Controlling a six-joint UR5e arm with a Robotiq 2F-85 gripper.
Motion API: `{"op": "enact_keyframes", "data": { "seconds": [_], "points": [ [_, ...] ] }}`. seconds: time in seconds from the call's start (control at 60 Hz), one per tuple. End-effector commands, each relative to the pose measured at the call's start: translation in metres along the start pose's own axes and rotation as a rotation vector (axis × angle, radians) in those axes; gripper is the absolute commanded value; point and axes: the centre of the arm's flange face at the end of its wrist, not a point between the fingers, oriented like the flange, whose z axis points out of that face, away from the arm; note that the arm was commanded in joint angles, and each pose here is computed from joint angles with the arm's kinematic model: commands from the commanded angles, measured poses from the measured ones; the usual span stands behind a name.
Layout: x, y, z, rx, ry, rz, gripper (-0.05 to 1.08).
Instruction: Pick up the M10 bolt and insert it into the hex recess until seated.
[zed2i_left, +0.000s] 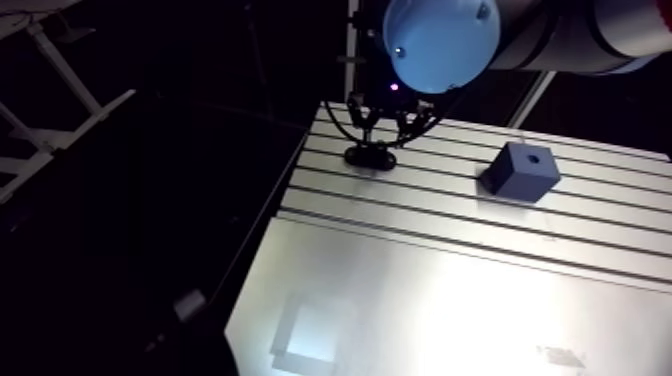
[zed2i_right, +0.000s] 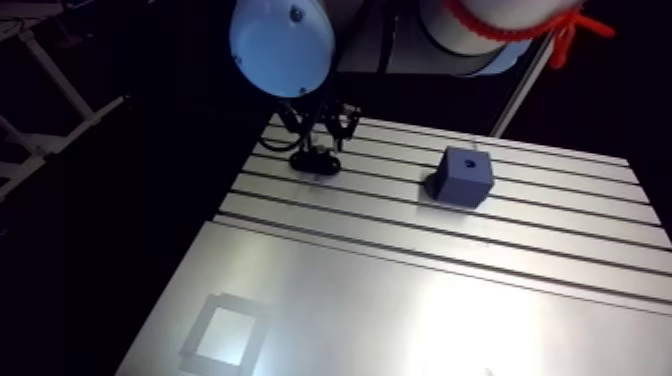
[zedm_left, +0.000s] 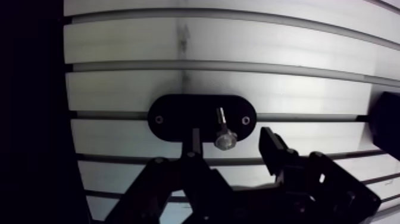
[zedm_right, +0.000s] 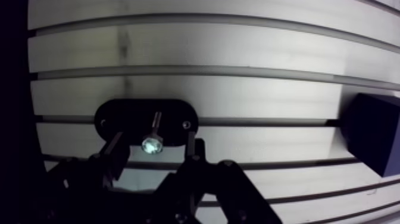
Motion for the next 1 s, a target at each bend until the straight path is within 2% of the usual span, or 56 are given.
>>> {"op": "enact_keyframes", "data": {
  "seconds": [0.017,1.0],
  "points": [
    [0.0003,-0.0003,-0.0002,-0.001,0.001,-0.001,0.42],
    [-0.0025,-0.002,0.0054,-0.001,-0.008,-0.001,0.59]
  ]
}}
